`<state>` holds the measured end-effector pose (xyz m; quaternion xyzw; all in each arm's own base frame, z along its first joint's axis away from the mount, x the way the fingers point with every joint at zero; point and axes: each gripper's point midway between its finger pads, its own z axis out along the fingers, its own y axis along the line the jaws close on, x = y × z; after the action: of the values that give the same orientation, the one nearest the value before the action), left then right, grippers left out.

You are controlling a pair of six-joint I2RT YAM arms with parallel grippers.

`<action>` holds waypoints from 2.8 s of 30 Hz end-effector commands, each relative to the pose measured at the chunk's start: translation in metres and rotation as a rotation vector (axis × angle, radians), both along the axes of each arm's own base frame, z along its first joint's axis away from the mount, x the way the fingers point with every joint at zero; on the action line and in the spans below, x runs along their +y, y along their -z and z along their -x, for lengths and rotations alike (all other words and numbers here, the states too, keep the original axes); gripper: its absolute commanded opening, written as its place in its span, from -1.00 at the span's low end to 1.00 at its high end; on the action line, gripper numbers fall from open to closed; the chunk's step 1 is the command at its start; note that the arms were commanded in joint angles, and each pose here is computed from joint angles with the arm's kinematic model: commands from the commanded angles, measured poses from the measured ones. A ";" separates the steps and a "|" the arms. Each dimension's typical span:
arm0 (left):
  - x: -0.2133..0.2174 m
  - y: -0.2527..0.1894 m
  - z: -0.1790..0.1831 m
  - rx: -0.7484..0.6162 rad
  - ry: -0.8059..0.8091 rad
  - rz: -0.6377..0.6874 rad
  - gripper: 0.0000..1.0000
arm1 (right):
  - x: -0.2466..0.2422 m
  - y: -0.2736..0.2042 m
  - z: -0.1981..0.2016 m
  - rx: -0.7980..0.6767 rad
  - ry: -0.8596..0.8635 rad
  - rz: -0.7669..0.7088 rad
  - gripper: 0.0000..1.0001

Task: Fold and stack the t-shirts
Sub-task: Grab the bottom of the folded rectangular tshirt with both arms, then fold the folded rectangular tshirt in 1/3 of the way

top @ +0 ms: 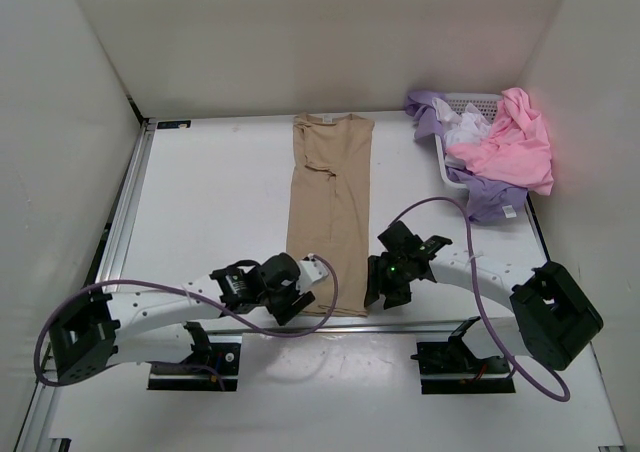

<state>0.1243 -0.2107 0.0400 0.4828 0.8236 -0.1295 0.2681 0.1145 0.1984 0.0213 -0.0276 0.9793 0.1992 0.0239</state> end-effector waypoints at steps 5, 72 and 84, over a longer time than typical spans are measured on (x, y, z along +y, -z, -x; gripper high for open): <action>-0.011 -0.003 -0.008 -0.017 -0.003 0.006 0.43 | -0.003 0.003 0.000 -0.010 -0.002 0.008 0.21; -0.007 -0.088 -0.275 -0.102 -0.564 0.067 -0.80 | 0.023 -0.106 -0.291 -0.315 0.091 0.016 -1.00; -0.013 -0.066 -0.328 -0.079 -0.600 0.072 -0.80 | 0.025 -0.079 -0.342 -0.262 0.143 -0.067 -1.00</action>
<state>0.4405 -0.2193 0.0857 0.2175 0.9206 -0.0394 0.3219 0.4462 0.2189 0.0960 0.0218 0.9649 0.2041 0.1637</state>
